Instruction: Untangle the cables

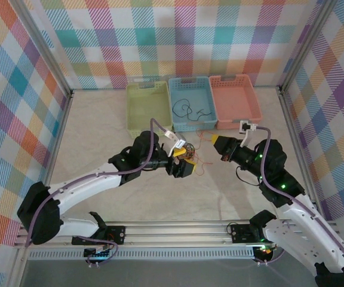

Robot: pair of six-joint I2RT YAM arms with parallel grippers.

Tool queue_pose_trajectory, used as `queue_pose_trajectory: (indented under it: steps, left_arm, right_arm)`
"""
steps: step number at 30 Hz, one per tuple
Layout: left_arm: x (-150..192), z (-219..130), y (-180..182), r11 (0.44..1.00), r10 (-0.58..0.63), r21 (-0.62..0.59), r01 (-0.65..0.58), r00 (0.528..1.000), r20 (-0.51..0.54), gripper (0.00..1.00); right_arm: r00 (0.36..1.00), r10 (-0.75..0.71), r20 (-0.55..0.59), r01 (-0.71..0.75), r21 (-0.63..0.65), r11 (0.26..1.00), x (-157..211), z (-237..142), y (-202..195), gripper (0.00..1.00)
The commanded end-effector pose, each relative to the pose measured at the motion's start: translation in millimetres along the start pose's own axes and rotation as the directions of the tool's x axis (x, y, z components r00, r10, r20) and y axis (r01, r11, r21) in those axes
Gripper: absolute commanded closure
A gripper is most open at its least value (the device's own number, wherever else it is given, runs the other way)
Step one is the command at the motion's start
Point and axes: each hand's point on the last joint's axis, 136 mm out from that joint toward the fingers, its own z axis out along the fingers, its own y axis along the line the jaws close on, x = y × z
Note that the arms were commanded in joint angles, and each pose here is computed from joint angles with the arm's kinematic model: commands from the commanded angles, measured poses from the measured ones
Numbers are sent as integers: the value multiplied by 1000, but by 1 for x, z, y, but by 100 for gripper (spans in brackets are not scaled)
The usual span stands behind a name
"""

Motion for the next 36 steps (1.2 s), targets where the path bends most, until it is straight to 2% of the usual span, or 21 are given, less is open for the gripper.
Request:
queue_pose_trajectory:
  steps: [1,4,7,11,12,16,17,20,21,23,24,25,26,28,33,36]
  left_arm:
    - [-21,9,0,999,38,-9,-38,996,75,10]
    - [-25,20,3,999,43,-1,-43,995,87,11]
    - [-27,31,12,999,35,-33,-32,996,87,22]
    - [-35,38,27,996,23,-93,-10,990,136,27]
    - [-37,39,27,996,22,-92,-9,989,144,34]
    - [-44,40,20,998,12,-56,-4,989,148,89]
    - [-46,36,18,998,11,-55,-3,988,155,98]
    - [-57,19,13,997,20,-77,-6,982,187,100]
    - [-62,12,10,996,24,-84,-7,980,200,100]
    - [-78,-5,2,996,21,-89,0,973,231,100]
    - [-84,-13,-2,996,17,-87,4,970,243,100]
    - [-93,-22,-9,997,16,-81,5,965,260,100]
    - [-102,-30,-13,996,10,-83,13,960,280,100]
    - [-117,-47,-19,995,-2,-92,32,951,308,100]
    - [-148,-80,-30,989,-49,-109,95,930,365,100]
    - [-159,-92,-35,987,-73,-106,122,921,383,100]
  right_arm:
    - [1000,6,8,-5,-54,999,-9,-2,17,100]
    - [1000,14,4,-13,-53,998,-7,-3,16,100]
    - [1000,11,9,-10,-57,998,-9,-6,19,100]
    - [1000,-4,17,5,-59,998,-12,-12,22,100]
    - [1000,-6,16,7,-55,998,-12,-12,22,100]
    - [999,-30,20,30,-34,999,-12,-15,19,100]
    - [999,-38,23,39,-20,999,-12,-15,17,100]
    - [996,-83,40,82,28,996,-16,-17,10,98]
    - [994,-97,47,95,50,994,-18,-17,6,89]
    - [984,-169,49,165,75,983,-21,-15,3,51]
    - [978,-203,52,198,91,976,-23,-15,1,38]
    - [967,-248,58,242,100,965,-25,-14,0,29]
    - [949,-309,65,303,86,949,-25,-13,2,24]
    - [910,-405,90,402,57,914,-22,-12,5,18]
    - [783,-609,130,622,-117,774,11,-5,15,18]
    - [773,-623,122,633,-221,742,29,3,20,20]
